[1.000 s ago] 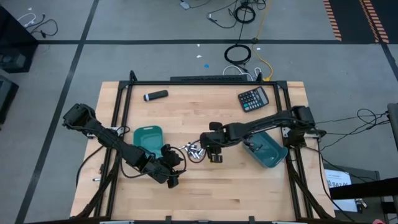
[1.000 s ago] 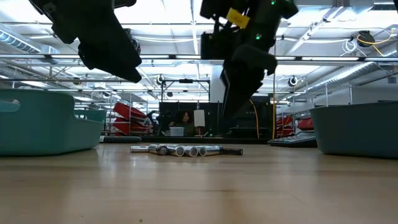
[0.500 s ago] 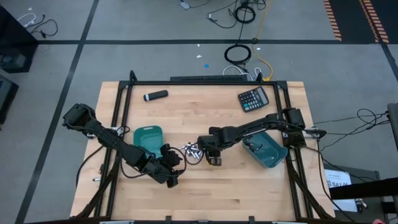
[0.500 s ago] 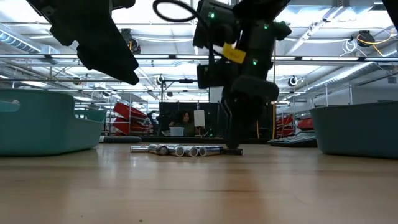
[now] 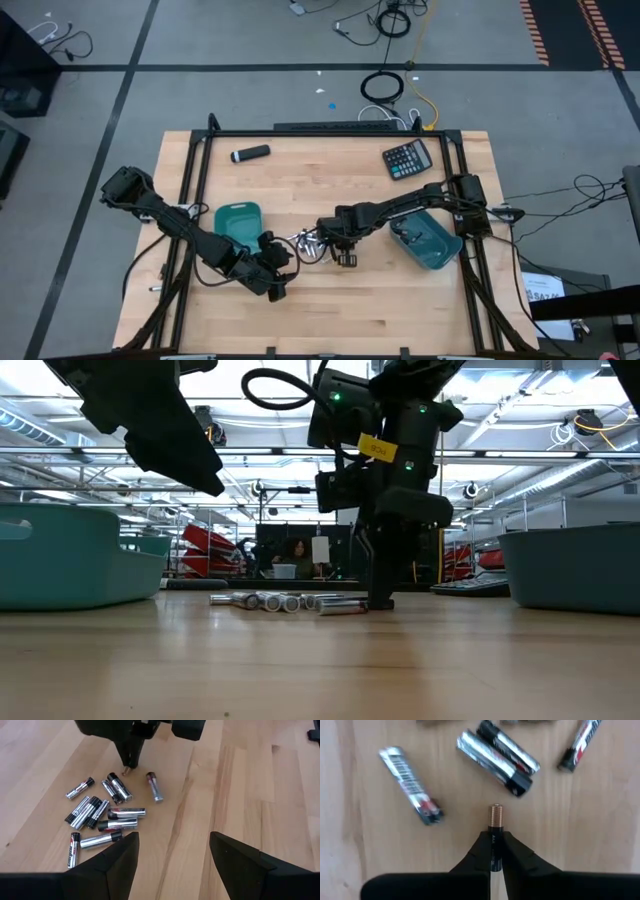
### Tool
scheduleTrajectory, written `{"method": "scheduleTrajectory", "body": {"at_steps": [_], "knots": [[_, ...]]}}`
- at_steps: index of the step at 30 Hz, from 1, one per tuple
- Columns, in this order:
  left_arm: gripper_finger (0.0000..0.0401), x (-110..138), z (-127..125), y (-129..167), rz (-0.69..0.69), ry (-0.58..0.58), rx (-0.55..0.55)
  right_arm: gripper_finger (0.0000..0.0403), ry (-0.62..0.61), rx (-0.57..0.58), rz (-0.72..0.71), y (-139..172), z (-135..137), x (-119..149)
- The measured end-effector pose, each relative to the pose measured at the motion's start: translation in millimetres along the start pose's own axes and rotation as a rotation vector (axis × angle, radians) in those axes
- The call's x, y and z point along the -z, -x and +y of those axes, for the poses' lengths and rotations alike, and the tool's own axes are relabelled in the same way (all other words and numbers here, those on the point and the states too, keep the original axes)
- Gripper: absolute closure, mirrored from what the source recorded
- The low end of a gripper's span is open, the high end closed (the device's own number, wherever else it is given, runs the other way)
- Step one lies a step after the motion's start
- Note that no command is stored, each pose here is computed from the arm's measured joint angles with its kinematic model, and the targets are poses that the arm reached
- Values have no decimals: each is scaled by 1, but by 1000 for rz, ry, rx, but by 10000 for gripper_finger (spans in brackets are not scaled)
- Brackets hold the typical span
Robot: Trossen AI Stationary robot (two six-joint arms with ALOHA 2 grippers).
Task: Sort batteries
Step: Put the black battery into the blue bin
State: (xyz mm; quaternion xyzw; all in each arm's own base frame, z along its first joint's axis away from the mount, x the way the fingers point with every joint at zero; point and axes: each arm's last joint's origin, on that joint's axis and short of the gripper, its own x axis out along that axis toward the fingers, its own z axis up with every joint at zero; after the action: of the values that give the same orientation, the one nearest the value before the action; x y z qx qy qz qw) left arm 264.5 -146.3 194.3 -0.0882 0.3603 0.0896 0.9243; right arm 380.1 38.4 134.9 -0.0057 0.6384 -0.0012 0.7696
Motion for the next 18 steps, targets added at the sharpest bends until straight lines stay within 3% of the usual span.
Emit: {"method": "scheduleTrajectory", "body": {"at_steps": [5, 11, 15, 18], "knots": [[148, -1, -1, 0, -6, 12, 6, 399, -3, 109, 86, 28, -4, 17], [148, 1, -12, -13, 10, 59, 128, 401, -107, 250, 42, 105, 3, 46], [148, 7, -18, -31, 34, 43, 143, 401, -229, 237, -24, 147, 15, 77], [148, 6, -20, -40, 38, 30, 129, 400, -333, 249, 55, 155, 18, 108]]}}
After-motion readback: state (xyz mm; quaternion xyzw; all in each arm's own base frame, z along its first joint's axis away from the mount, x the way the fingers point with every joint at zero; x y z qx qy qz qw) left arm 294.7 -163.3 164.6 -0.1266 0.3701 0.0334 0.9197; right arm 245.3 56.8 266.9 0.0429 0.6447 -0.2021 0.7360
